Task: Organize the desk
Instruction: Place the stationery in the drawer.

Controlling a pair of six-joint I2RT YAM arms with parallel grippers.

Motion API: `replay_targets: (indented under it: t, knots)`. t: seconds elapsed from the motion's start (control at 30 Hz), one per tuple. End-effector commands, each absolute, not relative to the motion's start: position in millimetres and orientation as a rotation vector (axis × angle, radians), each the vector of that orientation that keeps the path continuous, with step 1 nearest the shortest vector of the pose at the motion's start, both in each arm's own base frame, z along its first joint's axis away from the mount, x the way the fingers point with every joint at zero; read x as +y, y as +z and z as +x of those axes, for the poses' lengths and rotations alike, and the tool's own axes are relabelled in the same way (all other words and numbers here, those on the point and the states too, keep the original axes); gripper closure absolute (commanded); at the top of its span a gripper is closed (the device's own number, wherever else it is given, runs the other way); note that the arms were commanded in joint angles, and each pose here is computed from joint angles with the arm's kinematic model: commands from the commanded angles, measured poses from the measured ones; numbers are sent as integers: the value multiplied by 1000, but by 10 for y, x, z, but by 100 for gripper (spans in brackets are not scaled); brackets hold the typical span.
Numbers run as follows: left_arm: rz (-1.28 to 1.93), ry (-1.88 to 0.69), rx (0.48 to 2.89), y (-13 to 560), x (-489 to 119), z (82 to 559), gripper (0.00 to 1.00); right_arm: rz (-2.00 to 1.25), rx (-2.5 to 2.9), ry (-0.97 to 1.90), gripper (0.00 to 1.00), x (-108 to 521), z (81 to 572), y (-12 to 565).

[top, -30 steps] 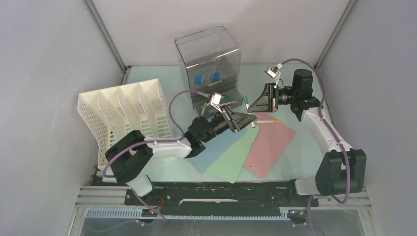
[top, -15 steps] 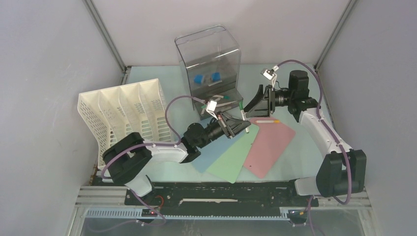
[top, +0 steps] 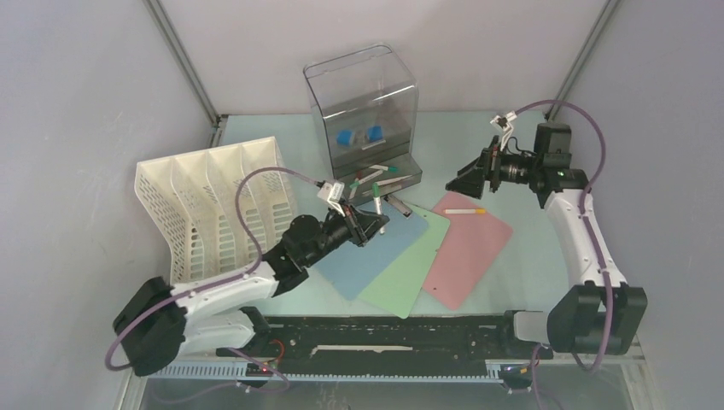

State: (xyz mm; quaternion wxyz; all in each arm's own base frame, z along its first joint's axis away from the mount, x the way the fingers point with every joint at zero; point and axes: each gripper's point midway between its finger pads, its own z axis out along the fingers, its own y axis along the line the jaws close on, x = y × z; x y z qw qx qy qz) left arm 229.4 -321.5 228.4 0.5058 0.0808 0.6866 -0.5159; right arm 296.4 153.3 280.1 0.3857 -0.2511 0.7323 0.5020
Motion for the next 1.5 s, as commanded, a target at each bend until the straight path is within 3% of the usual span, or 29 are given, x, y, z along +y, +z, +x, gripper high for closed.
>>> replay_targets:
  t: [0.0,0.27,0.7,1.13,1.33,1.47]
  knots:
    - [329,-816,1833,1963,-2743,2387,100,-678,1921,866,0,1200,3027,2756]
    - [410,-494,1765,2122,-2190,2454,100,-635,1953,501,0,782,3125,2477]
    - [674,-207,1877,1836,-2284,2879,97,-628,1976,589,0,818,3133,2264]
    - [848,10,1949,1703,-2465,3915,98,-714,2056,553,0,954,3169,2031]
    - [895,170,1972,1496,-2501,4298,89,-758,2104,599,0,1052,3152,1918]
    - [876,247,1957,1442,-2484,4454,75,-765,2127,602,0,1053,3164,1869]
